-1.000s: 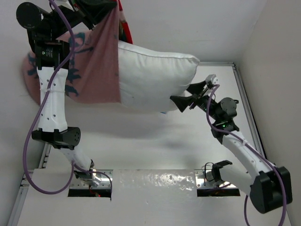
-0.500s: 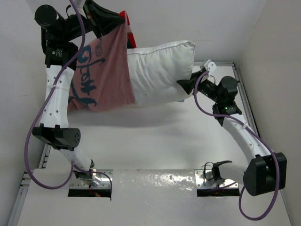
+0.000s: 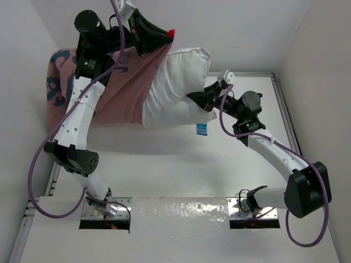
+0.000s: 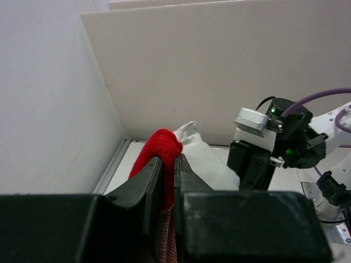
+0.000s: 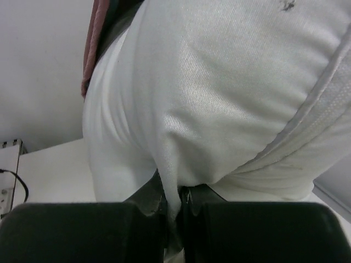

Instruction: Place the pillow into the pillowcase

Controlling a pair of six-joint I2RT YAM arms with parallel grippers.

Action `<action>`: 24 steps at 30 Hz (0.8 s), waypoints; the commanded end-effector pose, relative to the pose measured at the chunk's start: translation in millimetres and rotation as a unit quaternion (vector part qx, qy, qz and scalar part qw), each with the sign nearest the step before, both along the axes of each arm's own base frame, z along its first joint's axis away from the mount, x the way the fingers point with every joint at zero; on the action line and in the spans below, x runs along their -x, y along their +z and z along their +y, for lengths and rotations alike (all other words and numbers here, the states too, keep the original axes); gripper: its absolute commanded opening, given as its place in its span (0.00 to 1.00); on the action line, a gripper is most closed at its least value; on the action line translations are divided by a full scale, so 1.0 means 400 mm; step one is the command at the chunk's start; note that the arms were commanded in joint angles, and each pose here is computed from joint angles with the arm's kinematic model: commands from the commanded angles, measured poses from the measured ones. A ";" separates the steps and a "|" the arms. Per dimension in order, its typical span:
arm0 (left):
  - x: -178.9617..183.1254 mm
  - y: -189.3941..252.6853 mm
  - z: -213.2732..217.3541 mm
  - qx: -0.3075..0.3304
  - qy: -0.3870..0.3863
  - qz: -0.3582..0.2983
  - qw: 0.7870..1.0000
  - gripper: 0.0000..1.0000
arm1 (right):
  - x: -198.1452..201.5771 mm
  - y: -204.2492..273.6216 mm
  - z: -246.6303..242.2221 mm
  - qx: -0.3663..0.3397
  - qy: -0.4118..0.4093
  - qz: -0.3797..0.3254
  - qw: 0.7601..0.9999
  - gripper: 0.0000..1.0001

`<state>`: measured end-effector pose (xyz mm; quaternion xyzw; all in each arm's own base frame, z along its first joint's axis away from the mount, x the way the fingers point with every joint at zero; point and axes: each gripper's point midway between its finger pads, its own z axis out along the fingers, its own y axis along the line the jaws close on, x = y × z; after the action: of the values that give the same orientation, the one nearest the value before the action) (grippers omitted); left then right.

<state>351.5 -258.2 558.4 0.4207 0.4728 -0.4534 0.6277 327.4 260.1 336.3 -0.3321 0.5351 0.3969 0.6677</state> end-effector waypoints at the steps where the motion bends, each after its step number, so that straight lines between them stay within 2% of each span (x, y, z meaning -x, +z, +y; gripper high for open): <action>1: 0.121 0.110 -0.056 0.028 -0.046 -0.099 0.994 0.00 | 0.046 0.213 0.024 -0.086 0.032 -0.117 0.989 0.00; 6: 0.119 0.117 -0.057 0.023 -0.045 -0.107 0.993 0.00 | 0.082 0.358 -0.023 -0.141 -0.001 -0.211 0.967 0.00; 8: 0.123 0.130 -0.054 0.025 -0.041 -0.116 0.992 0.00 | 0.081 0.367 -0.032 -0.145 -0.013 -0.215 0.966 0.00; 10: 0.111 0.155 -0.049 0.038 -0.024 -0.132 0.990 0.00 | 0.042 0.325 -0.009 -0.122 -0.011 -0.178 0.977 0.00; 11: 0.127 0.205 -0.035 0.050 -0.010 -0.163 0.985 0.00 | 0.024 0.310 -0.002 -0.116 -0.011 -0.158 0.981 0.01; 13: 0.079 0.242 -0.014 0.065 0.041 -0.176 0.981 0.00 | -0.015 0.241 -0.013 -0.108 -0.043 -0.114 0.987 0.17; 14: 0.089 0.290 0.013 0.072 0.075 -0.211 0.972 0.00 | -0.020 0.233 -0.027 -0.111 -0.061 -0.114 0.985 0.45; 15: 0.074 0.308 0.032 0.075 0.103 -0.227 0.966 0.00 | -0.022 0.231 -0.046 -0.118 -0.080 -0.117 0.983 0.61; 17: 0.017 0.335 0.087 0.086 0.174 -0.232 0.953 0.00 | -0.037 0.228 -0.093 -0.115 -0.136 -0.123 0.976 0.85; 20: -0.022 0.351 0.130 0.096 0.222 -0.233 0.942 0.00 | -0.082 0.231 -0.146 -0.071 -0.206 -0.105 0.970 0.99; 21: -0.028 0.349 0.130 0.096 0.223 -0.234 0.941 0.00 | -0.098 0.204 -0.155 -0.045 -0.222 -0.082 0.971 0.99; 24: -0.030 0.352 0.128 0.099 0.221 -0.237 0.941 0.00 | -0.111 0.234 -0.194 -0.016 -0.265 -0.089 0.960 0.99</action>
<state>413.2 -228.9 611.0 0.3510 0.4748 -0.2979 0.7501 364.1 193.6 435.3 -0.1967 0.4904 0.2381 0.8149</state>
